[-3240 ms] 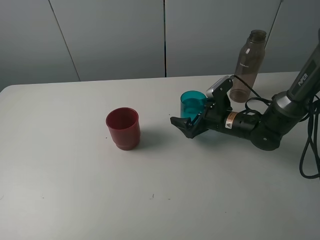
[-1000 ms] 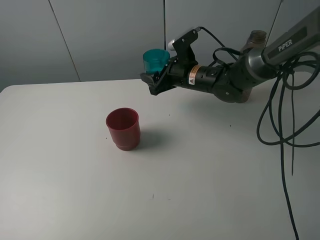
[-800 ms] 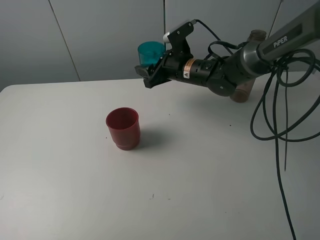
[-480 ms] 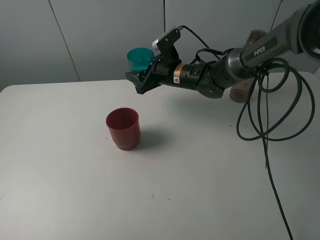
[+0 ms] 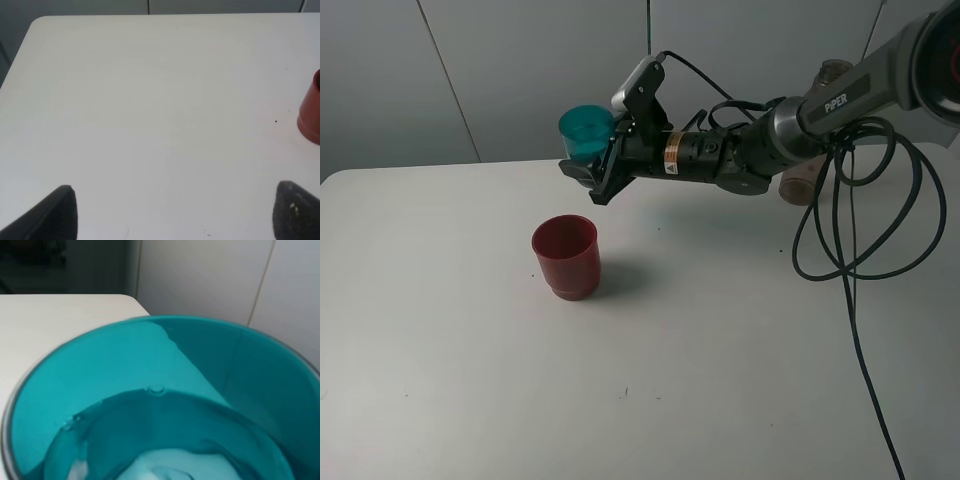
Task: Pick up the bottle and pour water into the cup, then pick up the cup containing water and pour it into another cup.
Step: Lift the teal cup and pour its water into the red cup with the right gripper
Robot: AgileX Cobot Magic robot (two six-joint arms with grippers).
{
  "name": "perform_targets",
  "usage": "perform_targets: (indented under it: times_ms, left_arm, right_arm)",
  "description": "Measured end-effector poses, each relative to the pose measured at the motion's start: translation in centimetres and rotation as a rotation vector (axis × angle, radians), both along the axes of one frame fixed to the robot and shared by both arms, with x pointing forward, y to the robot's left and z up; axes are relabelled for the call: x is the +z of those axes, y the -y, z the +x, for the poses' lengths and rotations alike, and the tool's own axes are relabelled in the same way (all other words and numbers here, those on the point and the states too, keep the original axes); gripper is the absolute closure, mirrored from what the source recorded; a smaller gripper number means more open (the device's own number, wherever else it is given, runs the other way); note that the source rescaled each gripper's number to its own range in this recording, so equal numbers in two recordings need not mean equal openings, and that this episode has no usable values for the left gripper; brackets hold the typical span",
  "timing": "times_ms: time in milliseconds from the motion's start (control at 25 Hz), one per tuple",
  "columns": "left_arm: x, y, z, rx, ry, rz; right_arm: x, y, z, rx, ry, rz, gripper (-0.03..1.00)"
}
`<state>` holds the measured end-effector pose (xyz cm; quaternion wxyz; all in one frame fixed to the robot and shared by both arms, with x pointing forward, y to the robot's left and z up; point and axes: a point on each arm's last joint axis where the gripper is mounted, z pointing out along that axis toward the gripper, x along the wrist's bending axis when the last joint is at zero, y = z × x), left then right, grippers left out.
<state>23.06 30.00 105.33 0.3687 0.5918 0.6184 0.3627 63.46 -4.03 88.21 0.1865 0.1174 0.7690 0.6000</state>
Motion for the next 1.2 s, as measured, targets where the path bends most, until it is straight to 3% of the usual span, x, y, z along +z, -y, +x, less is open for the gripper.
perform_targets:
  times_ms: [200, 920, 1200]
  left_arm:
    - [0.00, 0.00, 0.00, 0.000, 0.000, 0.000]
    - [0.00, 0.00, 0.00, 0.000, 0.000, 0.000]
    - [0.00, 0.00, 0.00, 0.000, 0.000, 0.000]
  right_arm:
    - [0.03, -0.07, -0.14, 0.022, 0.020, -0.005, 0.93]
    - [0.28, -0.26, -0.45, 0.112, 0.263, -0.084, 0.93]
    - [0.50, -0.35, -0.57, 0.152, 0.410, -0.121, 0.93]
